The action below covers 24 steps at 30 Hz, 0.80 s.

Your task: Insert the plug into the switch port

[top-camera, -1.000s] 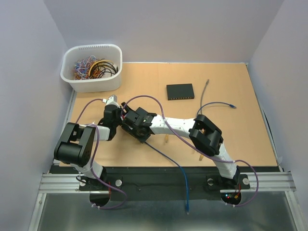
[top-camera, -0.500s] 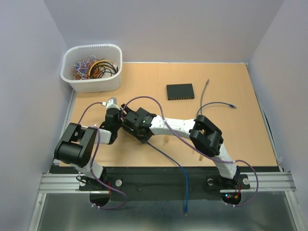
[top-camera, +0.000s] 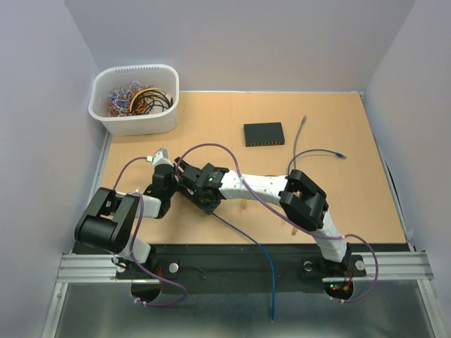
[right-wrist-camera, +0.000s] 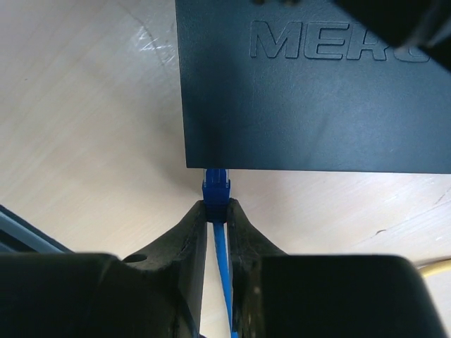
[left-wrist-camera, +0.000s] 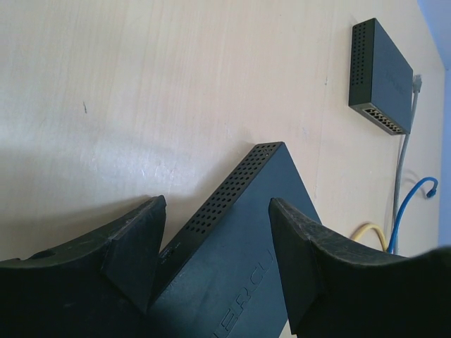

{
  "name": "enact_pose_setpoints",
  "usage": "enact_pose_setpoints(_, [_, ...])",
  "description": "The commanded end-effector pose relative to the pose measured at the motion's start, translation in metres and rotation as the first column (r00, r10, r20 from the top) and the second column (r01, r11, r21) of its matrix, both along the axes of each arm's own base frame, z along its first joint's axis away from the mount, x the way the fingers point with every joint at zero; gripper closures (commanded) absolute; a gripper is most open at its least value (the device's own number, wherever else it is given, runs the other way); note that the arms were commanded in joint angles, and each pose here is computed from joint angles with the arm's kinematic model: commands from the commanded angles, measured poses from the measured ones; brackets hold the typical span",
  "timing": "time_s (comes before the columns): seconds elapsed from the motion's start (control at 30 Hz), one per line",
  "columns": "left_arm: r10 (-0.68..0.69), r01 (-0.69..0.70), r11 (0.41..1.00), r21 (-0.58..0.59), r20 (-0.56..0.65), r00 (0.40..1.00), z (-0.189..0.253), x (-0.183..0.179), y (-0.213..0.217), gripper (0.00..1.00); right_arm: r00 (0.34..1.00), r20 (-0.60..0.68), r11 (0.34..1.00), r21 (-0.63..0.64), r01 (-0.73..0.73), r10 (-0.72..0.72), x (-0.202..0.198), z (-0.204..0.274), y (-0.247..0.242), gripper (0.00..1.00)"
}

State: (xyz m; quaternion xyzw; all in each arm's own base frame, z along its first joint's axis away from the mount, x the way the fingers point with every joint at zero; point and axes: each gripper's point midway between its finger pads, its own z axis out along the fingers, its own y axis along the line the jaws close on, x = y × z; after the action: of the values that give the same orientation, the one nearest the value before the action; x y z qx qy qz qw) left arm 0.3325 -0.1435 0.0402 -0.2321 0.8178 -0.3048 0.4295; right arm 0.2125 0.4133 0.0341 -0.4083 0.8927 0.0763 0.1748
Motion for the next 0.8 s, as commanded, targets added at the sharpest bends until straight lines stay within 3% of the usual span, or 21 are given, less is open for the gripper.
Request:
enact_pose_setpoints(0.0, [-0.197,0.187,0.980,-0.068,-0.216,0.956,-0.039,-0.073,-0.029,0.28,0.970,0.140,0.963,0.213,0.165,-0.197,0.065,0.038,0.032,1.00])
enact_pose_setpoints(0.3, [-0.214,0.195,0.975,-0.108,-0.218,0.952,-0.039,-0.093,-0.028,0.28,0.922,0.233,0.946,0.172,0.275,-0.311,0.085,0.031,0.013,1.00])
enact_pose_setpoints(0.6, [-0.172,0.148,0.981,-0.124,-0.220,0.960,-0.037,-0.097,-0.028,0.28,0.914,0.204,0.922,0.248,0.298,-0.351,0.104,0.030,0.040,0.99])
enact_pose_setpoints(0.77, [-0.119,0.089,0.986,-0.143,-0.213,0.970,-0.034,-0.099,-0.025,0.28,0.884,0.154,0.874,0.298,0.383,-0.440,0.129,0.026,0.045,0.99])
